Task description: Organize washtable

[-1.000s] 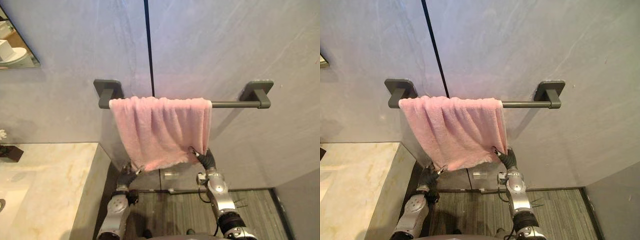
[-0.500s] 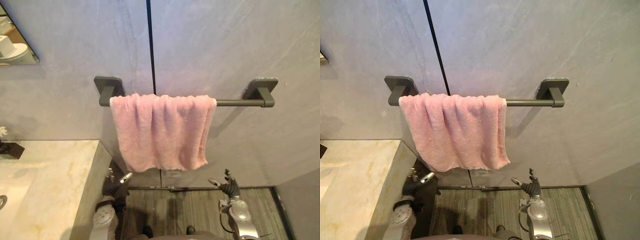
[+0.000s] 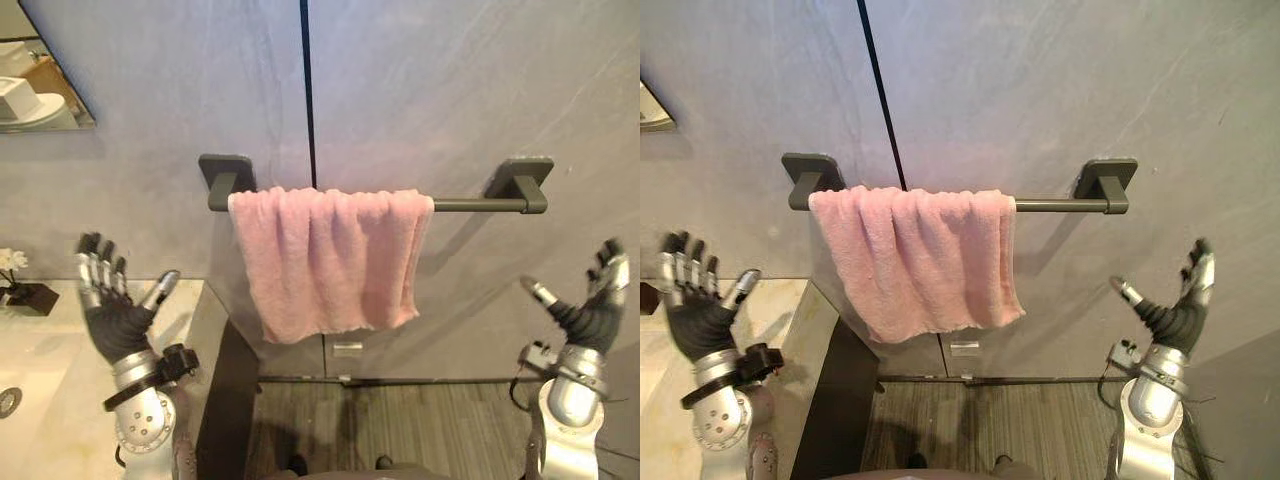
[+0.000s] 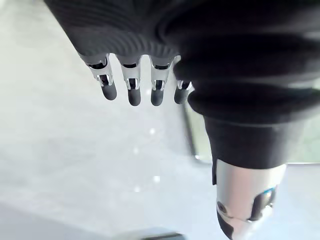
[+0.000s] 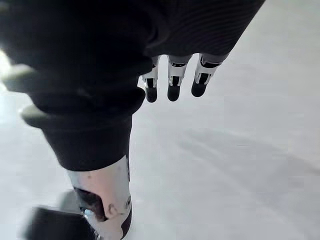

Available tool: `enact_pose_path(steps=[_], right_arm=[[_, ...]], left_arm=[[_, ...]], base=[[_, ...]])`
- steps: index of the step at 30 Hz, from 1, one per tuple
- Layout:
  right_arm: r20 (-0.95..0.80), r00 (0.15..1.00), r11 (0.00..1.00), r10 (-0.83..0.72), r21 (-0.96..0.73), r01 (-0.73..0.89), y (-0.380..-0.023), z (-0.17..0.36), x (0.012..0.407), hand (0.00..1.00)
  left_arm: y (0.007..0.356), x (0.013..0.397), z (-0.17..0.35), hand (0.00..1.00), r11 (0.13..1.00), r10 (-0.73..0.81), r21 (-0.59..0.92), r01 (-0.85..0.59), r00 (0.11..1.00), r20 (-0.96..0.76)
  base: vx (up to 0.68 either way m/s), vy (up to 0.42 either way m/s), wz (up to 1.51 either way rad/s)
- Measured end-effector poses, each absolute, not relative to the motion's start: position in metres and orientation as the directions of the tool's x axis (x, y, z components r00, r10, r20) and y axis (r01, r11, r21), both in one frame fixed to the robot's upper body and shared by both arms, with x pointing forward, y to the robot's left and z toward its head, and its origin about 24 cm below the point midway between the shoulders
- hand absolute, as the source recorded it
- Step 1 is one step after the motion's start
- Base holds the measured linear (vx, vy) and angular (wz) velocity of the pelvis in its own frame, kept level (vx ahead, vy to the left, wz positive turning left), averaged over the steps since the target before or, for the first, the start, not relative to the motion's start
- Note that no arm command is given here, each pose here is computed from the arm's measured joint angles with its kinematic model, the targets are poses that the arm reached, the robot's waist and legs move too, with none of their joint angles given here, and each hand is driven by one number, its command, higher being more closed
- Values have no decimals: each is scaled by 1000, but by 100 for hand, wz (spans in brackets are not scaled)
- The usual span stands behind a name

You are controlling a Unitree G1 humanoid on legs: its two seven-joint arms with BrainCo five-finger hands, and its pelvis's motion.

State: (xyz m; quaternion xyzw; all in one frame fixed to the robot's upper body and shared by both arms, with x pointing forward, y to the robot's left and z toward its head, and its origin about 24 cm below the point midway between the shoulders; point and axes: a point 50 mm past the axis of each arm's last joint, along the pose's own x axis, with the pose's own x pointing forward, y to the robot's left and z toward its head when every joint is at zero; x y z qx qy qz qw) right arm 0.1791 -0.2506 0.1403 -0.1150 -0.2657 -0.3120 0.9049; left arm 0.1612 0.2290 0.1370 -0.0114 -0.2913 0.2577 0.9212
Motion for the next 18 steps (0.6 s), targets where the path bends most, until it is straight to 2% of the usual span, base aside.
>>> enact_pose_path(steps=[4,7,9,10,14,18], right_arm=[[776,557,871,-296,-21,491,-221,191,178,0],[862,506,972,19,-134,192,-178,219,191,0],[878,460,982,132,-181,63,-161,227,192,0],[879,408,969,247,-235,-79,-143,232,191,0],[829,330,866,452,-319,-385,-115,232,189,0],[656,330,678,679,-387,-625,-97,207,192,0]], left_arm=[[219,154,174,0,917,357,-137,-374,619,700],[195,160,197,0,989,130,-60,-137,590,797],[184,164,201,0,1000,31,-24,-21,586,810],[171,167,203,0,994,-77,15,111,581,810],[144,179,195,0,913,-336,108,394,573,747],[127,195,162,0,789,-574,178,588,603,554]], base=[[-48,-19,1],[-64,-28,1],[-64,-25,3],[-45,-25,5],[-35,-20,3],[-29,-17,-4]])
